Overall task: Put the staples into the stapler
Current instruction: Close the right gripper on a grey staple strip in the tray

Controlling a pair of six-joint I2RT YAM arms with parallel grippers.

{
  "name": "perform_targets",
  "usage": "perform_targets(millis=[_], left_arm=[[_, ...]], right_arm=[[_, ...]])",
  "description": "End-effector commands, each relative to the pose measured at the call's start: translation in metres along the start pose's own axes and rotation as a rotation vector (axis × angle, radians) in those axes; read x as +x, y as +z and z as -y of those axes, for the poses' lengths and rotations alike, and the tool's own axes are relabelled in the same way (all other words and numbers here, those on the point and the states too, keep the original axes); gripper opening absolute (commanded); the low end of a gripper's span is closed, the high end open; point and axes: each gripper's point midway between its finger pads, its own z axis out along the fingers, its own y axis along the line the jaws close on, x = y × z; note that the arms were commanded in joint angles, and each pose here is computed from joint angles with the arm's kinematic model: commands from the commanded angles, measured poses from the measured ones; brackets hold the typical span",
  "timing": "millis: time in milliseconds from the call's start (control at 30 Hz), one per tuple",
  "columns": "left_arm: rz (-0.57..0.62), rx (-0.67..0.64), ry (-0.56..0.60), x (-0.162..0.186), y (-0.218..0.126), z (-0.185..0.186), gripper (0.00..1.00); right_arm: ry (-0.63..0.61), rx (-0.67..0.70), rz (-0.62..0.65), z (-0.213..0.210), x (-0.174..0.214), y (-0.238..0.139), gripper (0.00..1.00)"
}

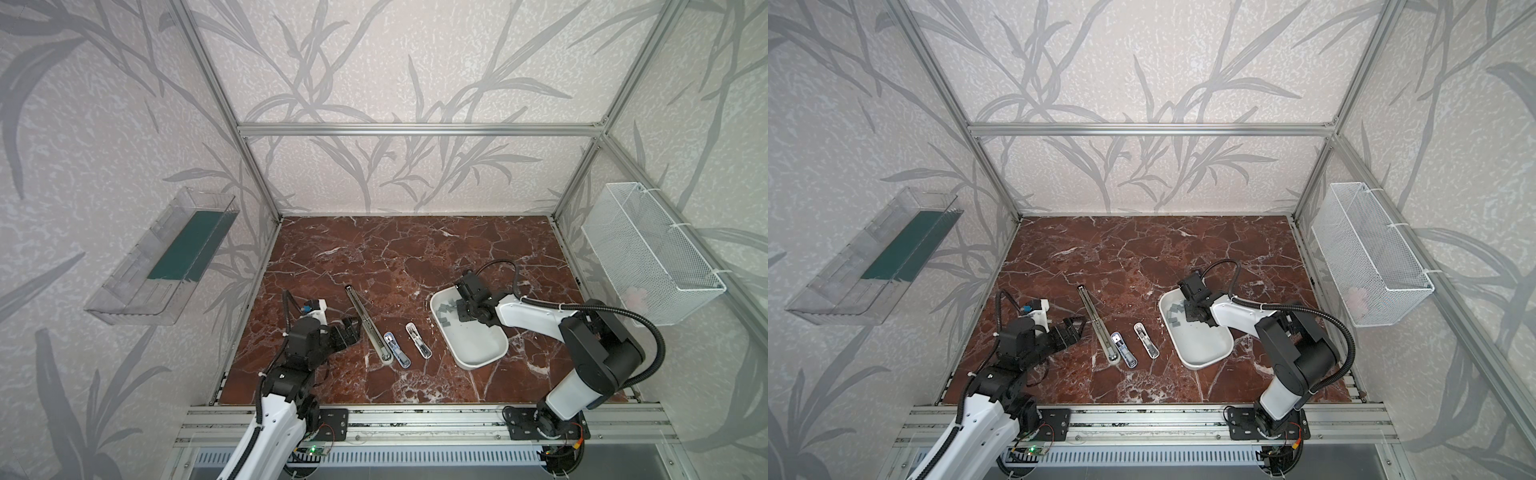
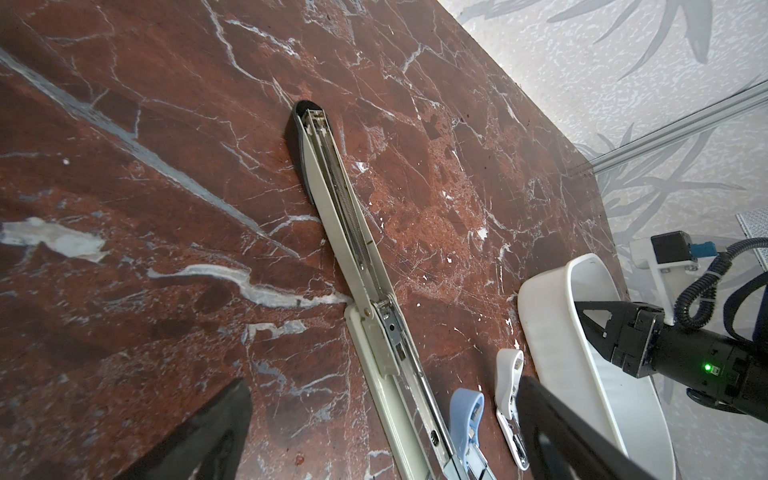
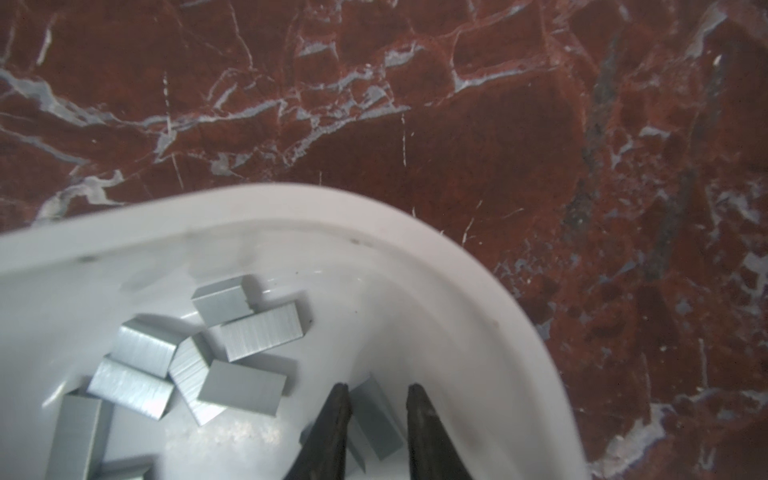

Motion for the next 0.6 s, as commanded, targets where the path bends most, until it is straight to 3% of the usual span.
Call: perform_targets(millis=[0,567], left_arm=[[0.023,0.009,0.015,-0.009,-0.003,0.007,0.99],[0.023,0.013,0.015,-0.009,-0.004,0.008,0.99]], right_arm=[[-0.001,-0.003,-0.012,-0.001,0.0,0.001,0.3],[0.021,0.045,-0.015,0.008,0.002,-0.001,0.3]])
